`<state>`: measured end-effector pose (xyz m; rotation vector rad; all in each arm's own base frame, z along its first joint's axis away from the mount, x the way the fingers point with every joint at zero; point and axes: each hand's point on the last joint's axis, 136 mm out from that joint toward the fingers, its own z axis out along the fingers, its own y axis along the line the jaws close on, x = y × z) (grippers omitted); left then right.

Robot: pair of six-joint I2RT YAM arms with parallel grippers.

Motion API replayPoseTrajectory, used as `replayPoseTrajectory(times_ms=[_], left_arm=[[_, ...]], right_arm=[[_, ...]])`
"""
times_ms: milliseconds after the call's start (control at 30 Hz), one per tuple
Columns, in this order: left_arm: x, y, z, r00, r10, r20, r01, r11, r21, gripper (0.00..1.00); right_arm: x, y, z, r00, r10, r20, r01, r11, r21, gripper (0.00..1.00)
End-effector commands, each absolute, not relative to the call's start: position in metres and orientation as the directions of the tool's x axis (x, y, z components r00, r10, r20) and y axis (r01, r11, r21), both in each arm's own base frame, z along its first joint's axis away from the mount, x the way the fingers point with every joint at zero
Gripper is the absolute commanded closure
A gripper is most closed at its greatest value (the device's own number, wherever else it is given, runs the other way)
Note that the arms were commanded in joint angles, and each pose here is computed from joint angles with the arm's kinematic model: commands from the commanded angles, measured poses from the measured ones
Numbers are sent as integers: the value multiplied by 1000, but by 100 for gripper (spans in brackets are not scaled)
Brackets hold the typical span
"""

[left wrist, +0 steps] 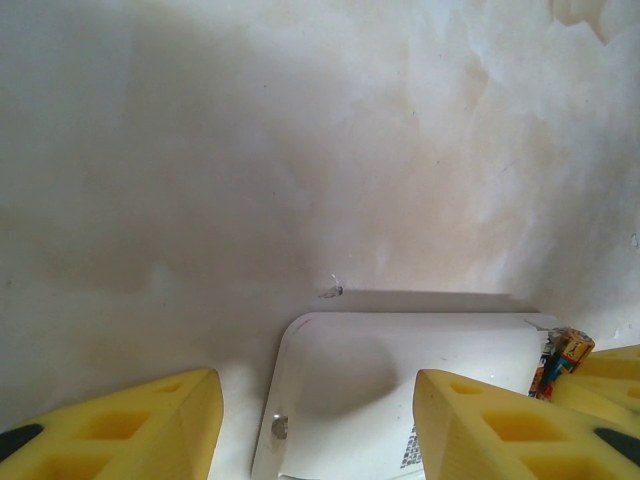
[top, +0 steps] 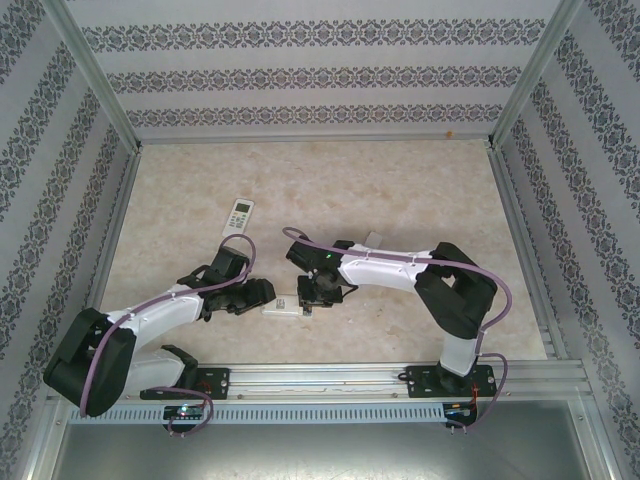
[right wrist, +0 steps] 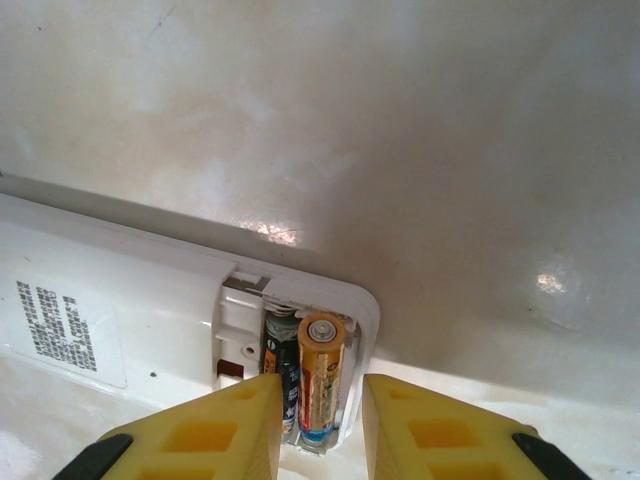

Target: Load the batteries into the remote control

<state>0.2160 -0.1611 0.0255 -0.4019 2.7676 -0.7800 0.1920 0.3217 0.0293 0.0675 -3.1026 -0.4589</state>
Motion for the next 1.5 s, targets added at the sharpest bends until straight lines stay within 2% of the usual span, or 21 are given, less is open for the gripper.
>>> replayPoseTrajectory(times_ms=[0,400,767,1200,1367,1467], left_arm=[[206,-167,17,-949,-290,-125,-182,826,-534,45],[206,-166,15,-951,-283,-124,-179,831,-526,45],[208,-168,13,-952,-282,-119,-181,832,-524,45],[207,-167,10,-951,-291,-109,-194,830,-524,45],[207,-168,12,-950,-291,-110,-193,828,-526,45],[208,-168,12,-949,-295,-111,-195,826,-529,45]], right_arm=[[193,318,40,-999,-31,-18,-35,954,297,72],[205,318,39,-999,-20,-39,-31,956,292,79],[200,315,22,-1000,-18,1,-17,965,263,82],[132,316,-28,-974,21,227,67,978,196,84],[109,310,-40,-964,-3,265,32,991,128,95],[103,301,-42,-965,-12,260,14,995,97,95]])
